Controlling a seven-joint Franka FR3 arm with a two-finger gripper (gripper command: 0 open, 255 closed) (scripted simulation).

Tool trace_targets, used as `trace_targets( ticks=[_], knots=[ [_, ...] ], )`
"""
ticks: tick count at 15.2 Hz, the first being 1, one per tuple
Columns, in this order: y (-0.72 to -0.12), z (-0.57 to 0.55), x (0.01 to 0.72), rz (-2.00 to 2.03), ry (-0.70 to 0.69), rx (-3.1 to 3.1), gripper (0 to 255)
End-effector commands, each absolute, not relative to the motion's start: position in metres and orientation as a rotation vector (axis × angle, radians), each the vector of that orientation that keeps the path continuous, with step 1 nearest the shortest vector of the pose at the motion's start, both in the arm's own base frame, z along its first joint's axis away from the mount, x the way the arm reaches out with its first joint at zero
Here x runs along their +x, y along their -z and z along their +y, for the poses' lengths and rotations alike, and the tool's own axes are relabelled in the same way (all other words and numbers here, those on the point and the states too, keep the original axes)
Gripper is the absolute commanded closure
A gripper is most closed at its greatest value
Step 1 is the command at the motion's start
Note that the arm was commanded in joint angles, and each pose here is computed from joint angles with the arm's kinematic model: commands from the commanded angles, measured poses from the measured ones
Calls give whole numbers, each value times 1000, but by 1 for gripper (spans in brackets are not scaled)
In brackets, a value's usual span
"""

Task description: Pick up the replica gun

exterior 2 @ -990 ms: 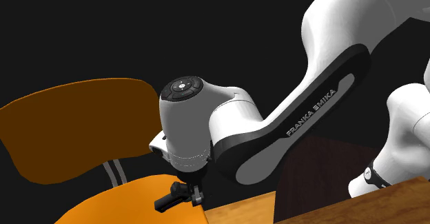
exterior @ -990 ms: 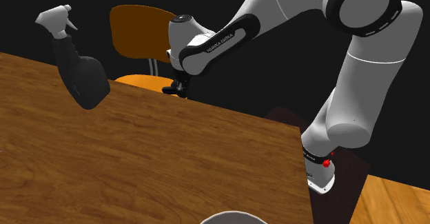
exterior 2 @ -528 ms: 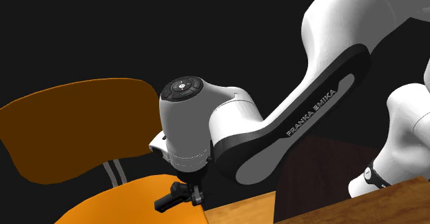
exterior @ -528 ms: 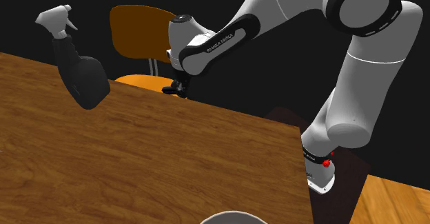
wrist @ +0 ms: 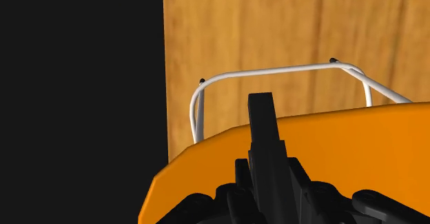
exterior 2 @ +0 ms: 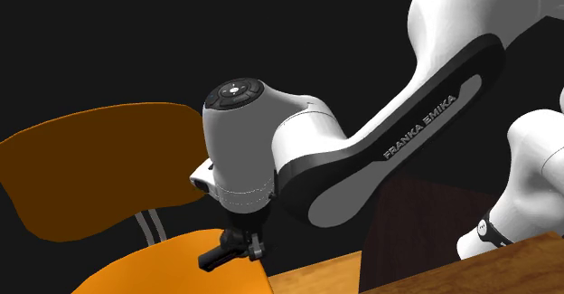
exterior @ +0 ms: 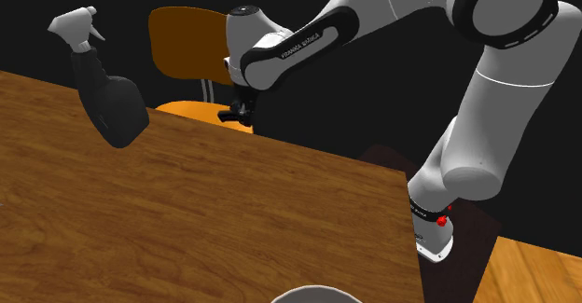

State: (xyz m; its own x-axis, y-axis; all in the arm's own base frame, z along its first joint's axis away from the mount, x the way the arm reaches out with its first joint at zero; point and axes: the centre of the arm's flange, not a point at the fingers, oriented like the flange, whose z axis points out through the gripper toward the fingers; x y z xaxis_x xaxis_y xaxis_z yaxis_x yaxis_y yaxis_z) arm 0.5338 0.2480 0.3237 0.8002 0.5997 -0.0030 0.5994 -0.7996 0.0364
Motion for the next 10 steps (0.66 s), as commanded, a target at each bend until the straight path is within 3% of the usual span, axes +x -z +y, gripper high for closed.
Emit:
trace_targets(
  ticks=[1, 10],
  knots=[
    [-335, 247, 532, 982, -13, 2947, 255],
    [-372, 247, 532, 982, -13, 2947, 255]
  ],
)
